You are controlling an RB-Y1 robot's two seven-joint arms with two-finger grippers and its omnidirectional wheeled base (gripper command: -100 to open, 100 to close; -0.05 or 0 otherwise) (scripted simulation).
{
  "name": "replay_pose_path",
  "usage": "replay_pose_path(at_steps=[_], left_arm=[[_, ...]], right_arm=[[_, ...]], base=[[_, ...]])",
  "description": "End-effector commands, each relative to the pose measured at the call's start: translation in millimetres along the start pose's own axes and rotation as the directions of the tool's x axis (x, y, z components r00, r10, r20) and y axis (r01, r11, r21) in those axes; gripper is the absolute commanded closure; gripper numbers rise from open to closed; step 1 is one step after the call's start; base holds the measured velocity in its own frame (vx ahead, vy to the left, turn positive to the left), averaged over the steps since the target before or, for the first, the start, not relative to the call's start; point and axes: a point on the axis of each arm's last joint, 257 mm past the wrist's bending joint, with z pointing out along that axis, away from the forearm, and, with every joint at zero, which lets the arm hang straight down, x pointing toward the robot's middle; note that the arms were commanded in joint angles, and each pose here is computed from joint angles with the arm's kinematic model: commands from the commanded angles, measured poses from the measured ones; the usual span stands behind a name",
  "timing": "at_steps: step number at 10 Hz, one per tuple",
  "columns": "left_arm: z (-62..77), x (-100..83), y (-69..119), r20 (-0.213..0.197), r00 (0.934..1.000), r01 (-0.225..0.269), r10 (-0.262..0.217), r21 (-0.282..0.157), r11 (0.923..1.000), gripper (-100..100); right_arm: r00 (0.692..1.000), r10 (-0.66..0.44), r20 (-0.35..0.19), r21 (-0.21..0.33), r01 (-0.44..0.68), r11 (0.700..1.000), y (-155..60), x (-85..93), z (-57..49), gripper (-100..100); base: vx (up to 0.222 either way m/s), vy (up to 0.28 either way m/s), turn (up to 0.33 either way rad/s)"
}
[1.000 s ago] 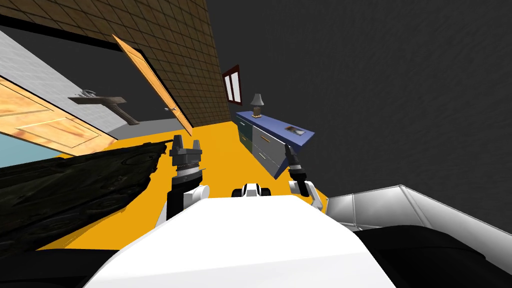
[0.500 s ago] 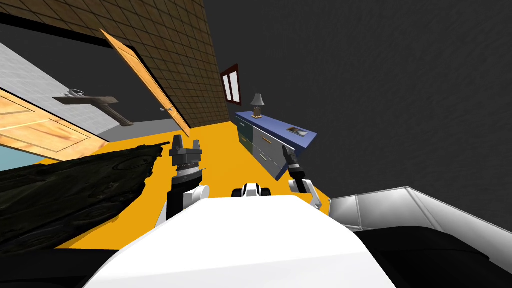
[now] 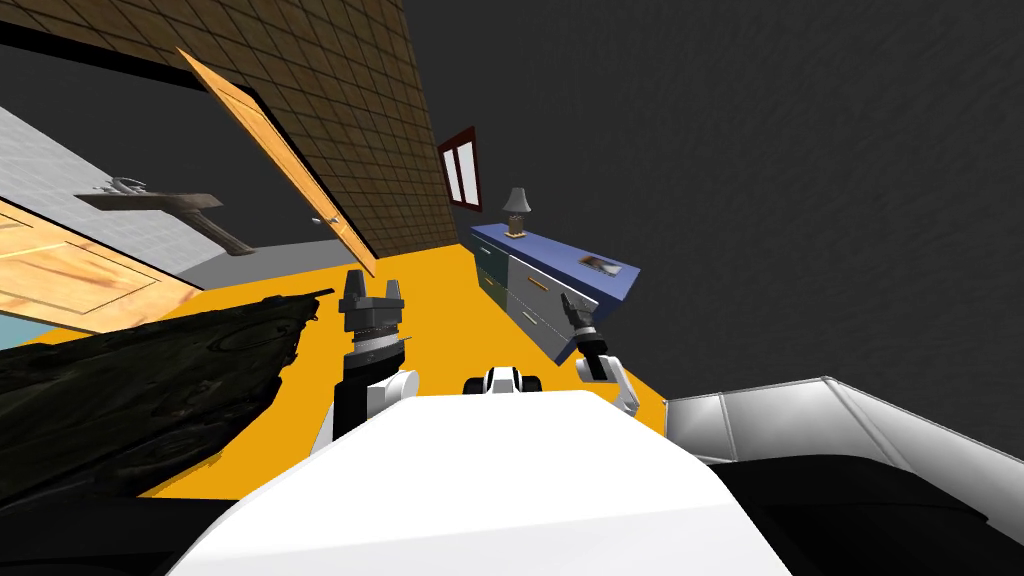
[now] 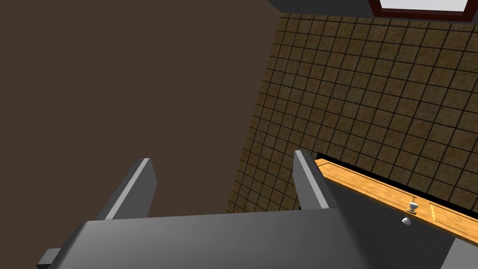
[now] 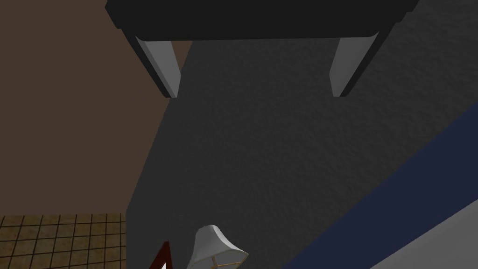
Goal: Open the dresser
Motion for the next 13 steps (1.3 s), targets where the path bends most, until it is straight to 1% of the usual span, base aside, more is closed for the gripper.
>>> replay_pose_path(at_steps=[1,2,3,4,5,6,7,8,9,10,11,12,13], left_arm=[[0.0,0.0,0.0,0.000,1.0000,0.000,0.000,0.000,1.0000,0],[0.0,0.0,0.0,0.000,1.0000,0.000,0.000,0.000,1.0000,0],[0.0,0.0,0.0,0.000,1.0000,0.000,0.000,0.000,1.0000,0],[0.0,0.0,0.0,0.000,1.0000,0.000,0.000,0.000,1.0000,0],[0.0,0.0,0.0,0.000,1.0000,0.000,0.000,0.000,1.0000,0],[0.0,0.0,0.0,0.000,1.0000,0.000,0.000,0.000,1.0000,0],[0.0,0.0,0.0,0.000,1.0000,0.000,0.000,0.000,1.0000,0],[0.0,0.0,0.0,0.000,1.0000,0.000,0.000,0.000,1.0000,0],[0.0,0.0,0.0,0.000,1.0000,0.000,0.000,0.000,1.0000,0],[0.0,0.0,0.0,0.000,1.0000,0.000,0.000,0.000,1.0000,0],[0.0,0.0,0.0,0.000,1.0000,0.000,0.000,0.000,1.0000,0],[0.0,0.0,0.0,0.000,1.0000,0.000,0.000,0.000,1.0000,0],[0.0,0.0,0.0,0.000,1.0000,0.000,0.000,0.000,1.0000,0]], right_arm=[[0.996,-0.086,-0.038,0.032,0.087,0.996,-14.2,12.0,1.4,-100],[0.988,-0.141,-0.070,0.060,0.146,0.987,-27.1,21.2,2.8,-100],[0.985,-0.157,-0.073,0.058,0.161,0.985,-26.8,21.9,2.8,-100],[0.972,-0.209,-0.107,0.085,0.219,0.972,-40.4,30.8,3.7,-100],[0.968,-0.225,-0.111,0.082,0.235,0.969,-40.2,31.5,3.7,-100],[0.950,-0.275,-0.147,0.107,0.292,0.951,-54.4,40.1,4.1,-100],[0.945,-0.291,-0.150,0.103,0.308,0.946,-54.3,40.7,4.0,-100],[0.922,-0.339,-0.188,0.125,0.364,0.923,-68.9,48.9,3.8,-100],[0.915,-0.354,-0.192,0.121,0.380,0.917,-68.9,49.3,3.7,-100],[0.888,-0.398,-0.231,0.140,0.435,0.889,-83.8,57.1,3.0,-100],[0.880,-0.413,-0.234,0.135,0.450,0.883,-83.8,57.4,2.9,-100],[0.849,-0.452,-0.274,0.152,0.502,0.851,-99.1,64.6,1.5,-100],[0.839,-0.468,-0.278,0.146,0.518,0.843,-99.0,64.8,1.5,-100]], base=[[0.070,0.065,-0.028],[0.084,0.100,-0.049],[0.067,0.094,-0.033],[0.092,0.117,-0.058],[0.075,0.092,-0.035],[0.082,0.089,-0.054],[0.070,0.065,-0.029],[0.084,0.083,-0.046],[0.080,0.076,-0.039],[0.080,0.091,-0.062],[0.066,0.089,-0.031],[0.080,0.109,-0.055],[0.076,0.087,-0.033]])
